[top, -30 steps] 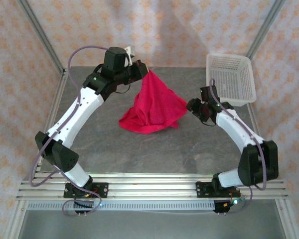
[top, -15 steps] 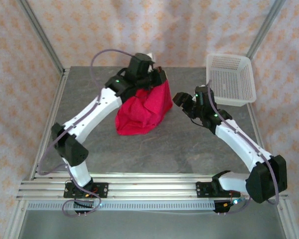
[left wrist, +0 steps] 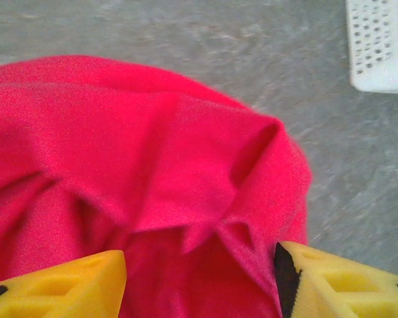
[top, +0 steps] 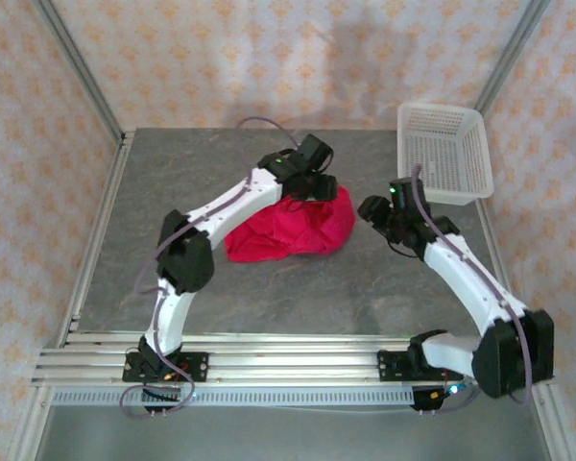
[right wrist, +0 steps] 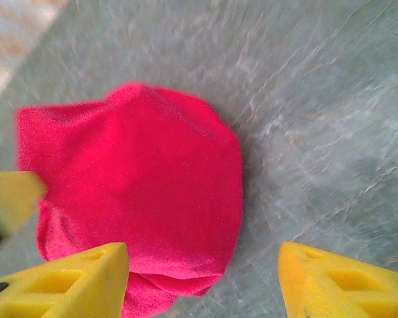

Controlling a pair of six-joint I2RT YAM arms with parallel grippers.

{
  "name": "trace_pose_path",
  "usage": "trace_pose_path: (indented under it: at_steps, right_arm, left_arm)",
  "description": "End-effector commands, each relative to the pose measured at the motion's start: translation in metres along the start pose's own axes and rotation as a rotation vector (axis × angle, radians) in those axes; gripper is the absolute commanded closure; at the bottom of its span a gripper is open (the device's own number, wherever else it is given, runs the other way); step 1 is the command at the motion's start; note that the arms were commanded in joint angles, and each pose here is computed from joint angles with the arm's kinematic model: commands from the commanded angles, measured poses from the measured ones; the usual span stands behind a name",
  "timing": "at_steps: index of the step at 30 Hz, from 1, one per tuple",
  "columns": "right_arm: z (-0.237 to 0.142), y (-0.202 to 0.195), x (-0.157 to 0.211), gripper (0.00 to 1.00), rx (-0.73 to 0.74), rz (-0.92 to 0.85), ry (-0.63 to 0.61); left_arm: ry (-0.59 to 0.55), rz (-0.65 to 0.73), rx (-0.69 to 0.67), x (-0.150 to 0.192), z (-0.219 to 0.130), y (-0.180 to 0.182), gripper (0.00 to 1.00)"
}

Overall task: Fold the inside-out t-shirt
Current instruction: Turn the T-shirt inside out at the center of the table.

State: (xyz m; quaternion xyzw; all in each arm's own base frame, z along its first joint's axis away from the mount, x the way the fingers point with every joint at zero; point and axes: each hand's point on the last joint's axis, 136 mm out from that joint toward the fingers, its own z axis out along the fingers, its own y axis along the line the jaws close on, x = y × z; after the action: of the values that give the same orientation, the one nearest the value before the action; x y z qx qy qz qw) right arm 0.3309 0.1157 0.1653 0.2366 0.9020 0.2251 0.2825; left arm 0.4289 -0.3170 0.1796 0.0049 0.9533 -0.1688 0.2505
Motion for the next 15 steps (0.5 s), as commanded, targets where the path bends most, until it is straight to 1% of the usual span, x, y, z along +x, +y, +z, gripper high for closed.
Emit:
trace_pose_path:
  at_steps: [1,3,5,6,9,12,15]
  right_arm:
    - [0.013,0.016,0.007,0.39,-0.008,-0.072,0.057]
    - [0.023,0.016,0.007,0.39,-0.005,-0.054,0.069]
    - [0.027,0.019,0.007,0.40,-0.013,-0.045,0.074]
    - [0.027,0.021,0.006,0.40,-0.019,-0.044,0.073]
    - [0.024,0.024,0.005,0.40,-0.029,-0.049,0.067]
    - [0.022,0.025,0.005,0.40,-0.030,-0.052,0.068]
    - [0.019,0.027,0.005,0.40,-0.035,-0.055,0.073]
  left_arm:
    - [-0.109,0.002,-0.031,-0.012,-0.063,0.032,0.43]
    - [-0.109,0.010,0.003,-0.002,-0.061,0.034,0.43]
    - [-0.079,0.023,0.002,0.006,-0.054,0.036,0.40]
    - [-0.059,0.030,-0.007,0.010,-0.050,0.038,0.38]
    - [-0.024,0.032,0.001,0.016,-0.034,0.036,0.37]
    - [0.001,0.017,0.014,0.017,-0.013,0.032,0.39]
    - [0.055,0.007,-0.002,0.023,0.017,0.033,0.43]
